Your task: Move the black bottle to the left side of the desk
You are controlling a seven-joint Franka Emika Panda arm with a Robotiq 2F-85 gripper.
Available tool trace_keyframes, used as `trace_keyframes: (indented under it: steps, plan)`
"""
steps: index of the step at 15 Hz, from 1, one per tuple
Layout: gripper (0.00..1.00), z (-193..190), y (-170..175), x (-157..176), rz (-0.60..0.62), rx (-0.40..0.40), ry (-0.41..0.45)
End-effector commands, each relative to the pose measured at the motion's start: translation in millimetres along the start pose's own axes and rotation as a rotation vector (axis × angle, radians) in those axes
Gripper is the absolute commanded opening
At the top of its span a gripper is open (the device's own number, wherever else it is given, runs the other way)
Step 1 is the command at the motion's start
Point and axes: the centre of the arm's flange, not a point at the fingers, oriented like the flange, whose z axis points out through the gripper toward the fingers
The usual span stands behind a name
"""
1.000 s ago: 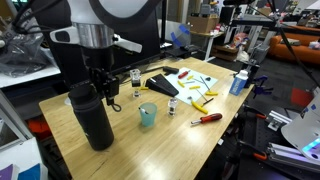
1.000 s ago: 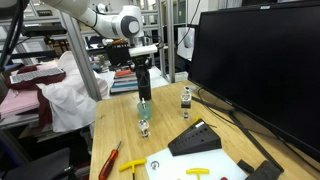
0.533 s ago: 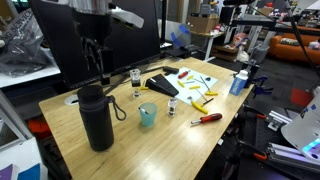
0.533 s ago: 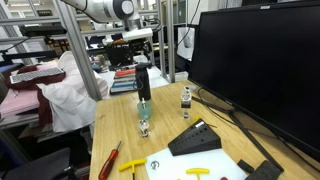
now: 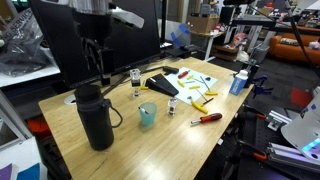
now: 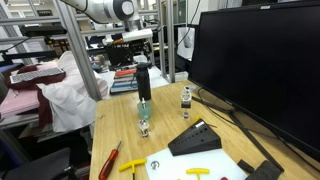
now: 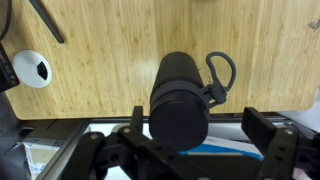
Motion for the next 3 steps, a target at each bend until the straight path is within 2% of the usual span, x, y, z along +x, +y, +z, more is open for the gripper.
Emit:
trace_keyframes:
  steps: [1,3]
  plan:
    - [1.0,0.1,0.1,0.0,0.0,0.0,0.0]
    - [1.0,0.0,0.0,0.1,0.0,0.0,0.0]
